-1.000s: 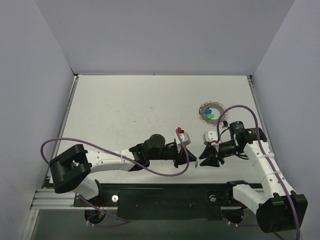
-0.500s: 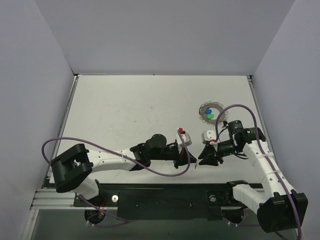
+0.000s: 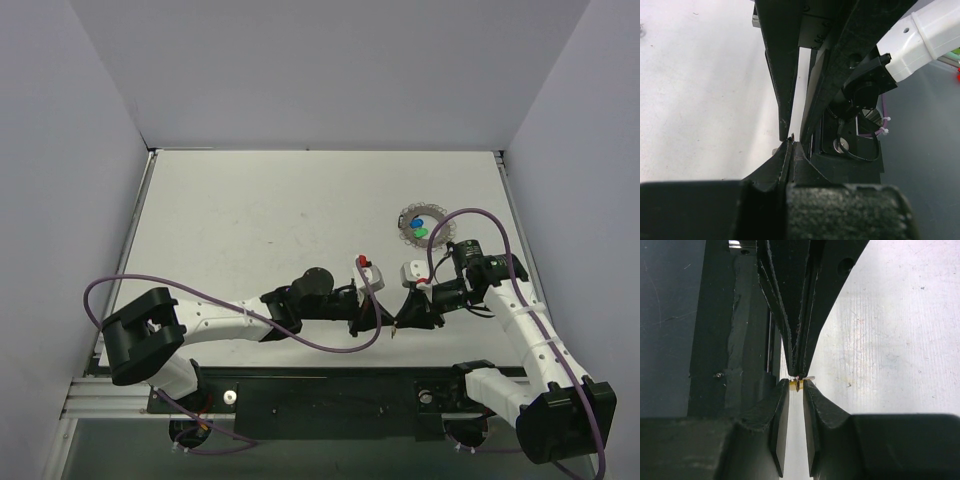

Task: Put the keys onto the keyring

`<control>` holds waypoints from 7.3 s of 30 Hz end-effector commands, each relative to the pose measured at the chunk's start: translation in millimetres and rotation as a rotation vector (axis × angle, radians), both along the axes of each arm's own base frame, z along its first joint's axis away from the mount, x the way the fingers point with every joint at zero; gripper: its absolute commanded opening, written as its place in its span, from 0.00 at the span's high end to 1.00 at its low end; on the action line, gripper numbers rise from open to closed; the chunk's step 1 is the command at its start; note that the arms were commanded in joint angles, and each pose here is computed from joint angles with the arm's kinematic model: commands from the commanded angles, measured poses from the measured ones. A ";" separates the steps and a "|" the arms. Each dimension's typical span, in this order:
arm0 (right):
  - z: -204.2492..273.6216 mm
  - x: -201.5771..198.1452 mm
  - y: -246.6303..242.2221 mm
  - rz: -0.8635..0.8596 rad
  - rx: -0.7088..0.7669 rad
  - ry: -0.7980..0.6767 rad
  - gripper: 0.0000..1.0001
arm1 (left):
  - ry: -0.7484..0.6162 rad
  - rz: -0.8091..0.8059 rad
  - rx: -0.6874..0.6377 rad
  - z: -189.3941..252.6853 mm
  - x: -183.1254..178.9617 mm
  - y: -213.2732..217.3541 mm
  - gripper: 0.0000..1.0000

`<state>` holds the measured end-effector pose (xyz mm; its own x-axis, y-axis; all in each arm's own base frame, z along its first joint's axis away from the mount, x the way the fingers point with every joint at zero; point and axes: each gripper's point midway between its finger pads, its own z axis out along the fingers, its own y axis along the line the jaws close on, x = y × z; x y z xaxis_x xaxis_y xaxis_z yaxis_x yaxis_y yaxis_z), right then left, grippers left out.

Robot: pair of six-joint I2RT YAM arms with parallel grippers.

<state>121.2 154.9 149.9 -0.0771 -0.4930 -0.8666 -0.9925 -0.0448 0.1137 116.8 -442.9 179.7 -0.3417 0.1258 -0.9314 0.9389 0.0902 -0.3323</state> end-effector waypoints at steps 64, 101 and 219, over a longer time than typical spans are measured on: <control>29.4 27.2 17.5 -0.222 0.234 0.234 1.00 | -0.141 0.220 -0.362 30.3 21.5 24.3 0.64; 29.1 23.1 20.0 -0.201 0.251 0.234 1.00 | -0.194 0.203 -0.388 42.0 25.0 13.1 0.75; 19.3 16.7 24.7 -0.160 0.228 0.227 1.00 | -0.094 -0.105 0.316 28.1 28.0 10.9 1.00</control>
